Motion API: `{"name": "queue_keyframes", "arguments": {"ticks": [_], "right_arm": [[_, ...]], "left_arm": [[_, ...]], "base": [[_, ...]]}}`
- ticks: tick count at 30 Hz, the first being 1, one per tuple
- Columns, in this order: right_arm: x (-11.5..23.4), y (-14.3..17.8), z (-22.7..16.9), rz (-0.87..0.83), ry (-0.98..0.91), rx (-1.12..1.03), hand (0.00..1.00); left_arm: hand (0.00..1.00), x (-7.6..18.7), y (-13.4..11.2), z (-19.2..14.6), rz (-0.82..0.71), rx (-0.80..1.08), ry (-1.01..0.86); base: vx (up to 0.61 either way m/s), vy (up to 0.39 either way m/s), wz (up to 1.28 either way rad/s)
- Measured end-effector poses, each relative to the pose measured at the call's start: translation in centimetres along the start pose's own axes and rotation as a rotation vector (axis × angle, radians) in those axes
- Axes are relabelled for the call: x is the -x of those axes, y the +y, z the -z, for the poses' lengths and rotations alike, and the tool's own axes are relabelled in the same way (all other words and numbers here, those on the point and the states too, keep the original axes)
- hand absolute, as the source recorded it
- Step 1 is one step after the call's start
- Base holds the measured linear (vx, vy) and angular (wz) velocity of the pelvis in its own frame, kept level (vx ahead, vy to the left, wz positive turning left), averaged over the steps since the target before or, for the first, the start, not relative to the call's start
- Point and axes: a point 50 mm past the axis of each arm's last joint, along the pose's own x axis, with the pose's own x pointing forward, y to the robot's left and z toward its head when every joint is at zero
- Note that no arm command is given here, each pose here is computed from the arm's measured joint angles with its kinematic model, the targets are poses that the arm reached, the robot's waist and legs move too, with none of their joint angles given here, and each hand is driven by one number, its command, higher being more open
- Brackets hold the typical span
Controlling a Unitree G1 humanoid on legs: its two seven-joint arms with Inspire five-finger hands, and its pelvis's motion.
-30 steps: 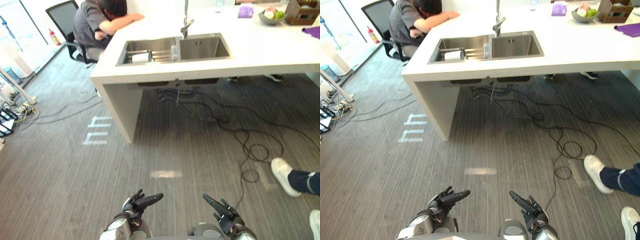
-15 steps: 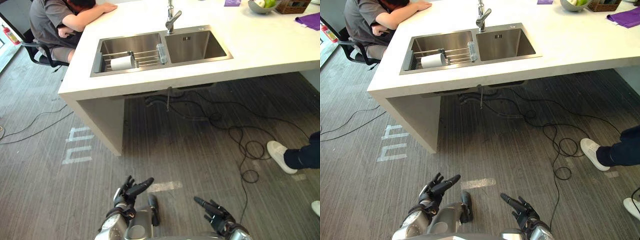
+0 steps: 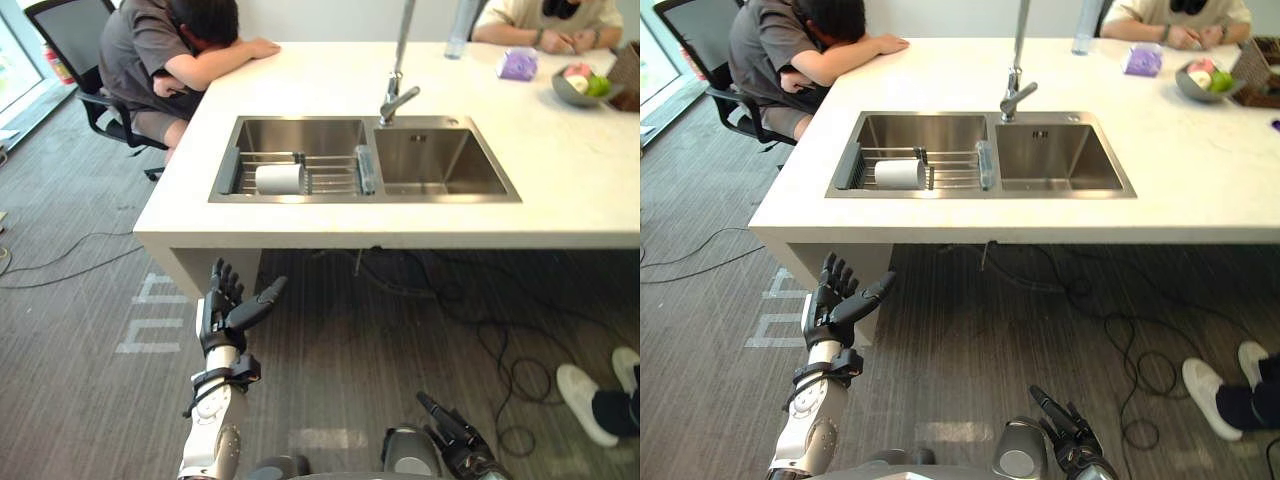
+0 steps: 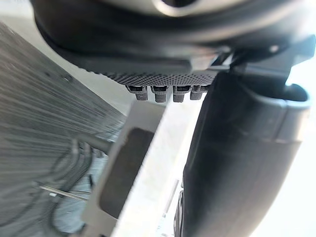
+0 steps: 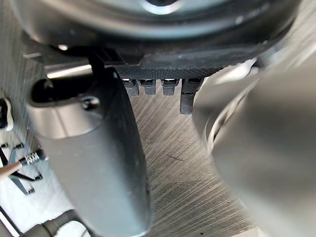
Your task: Walk over to the sink, pick up the cup, carry it to the dishwasher, place the cup inside the dishwasher, then close the dishwasher door
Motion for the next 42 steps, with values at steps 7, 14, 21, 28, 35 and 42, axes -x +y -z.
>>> {"name": "queue_keyframes", "arguments": {"ticks": [7,14,21,28,35,42], "right_arm": [[1.1,-2.1,3.1,-0.055,0.181,-0.034,1.00],[1.2,-2.3,3.5,-0.048,0.162,-0.055,1.00],[2.2,-3.7,5.8,0.060,0.152,-0.232,1.00],[2.4,-4.6,6.6,0.119,0.181,-0.273,1.00],[1.5,-4.3,4.0,0.093,0.188,-0.067,1.00],[0.7,-3.6,1.4,0.073,0.140,-0.004,1.00]], "left_arm": [[1.00,-0.2,1.0,0.8,-0.005,-0.061,0.049],[1.00,-0.3,-2.2,-1.1,0.115,-0.013,-0.017],[1.00,0.9,-9.7,-12.9,0.427,0.156,-0.524],[1.00,3.2,-6.8,-19.1,0.294,0.270,-0.867],[1.00,2.8,-7.7,-16.8,0.395,0.264,-0.628],[1.00,1.7,-9.5,-12.4,0.560,0.205,-0.394]], "base": [[0.13,-0.138,0.10],[-0.01,0.001,-0.06],[0.07,0.036,0.11],[0.07,-0.001,0.50],[0.01,-0.118,0.21],[0.17,-0.037,-0.56]]}}
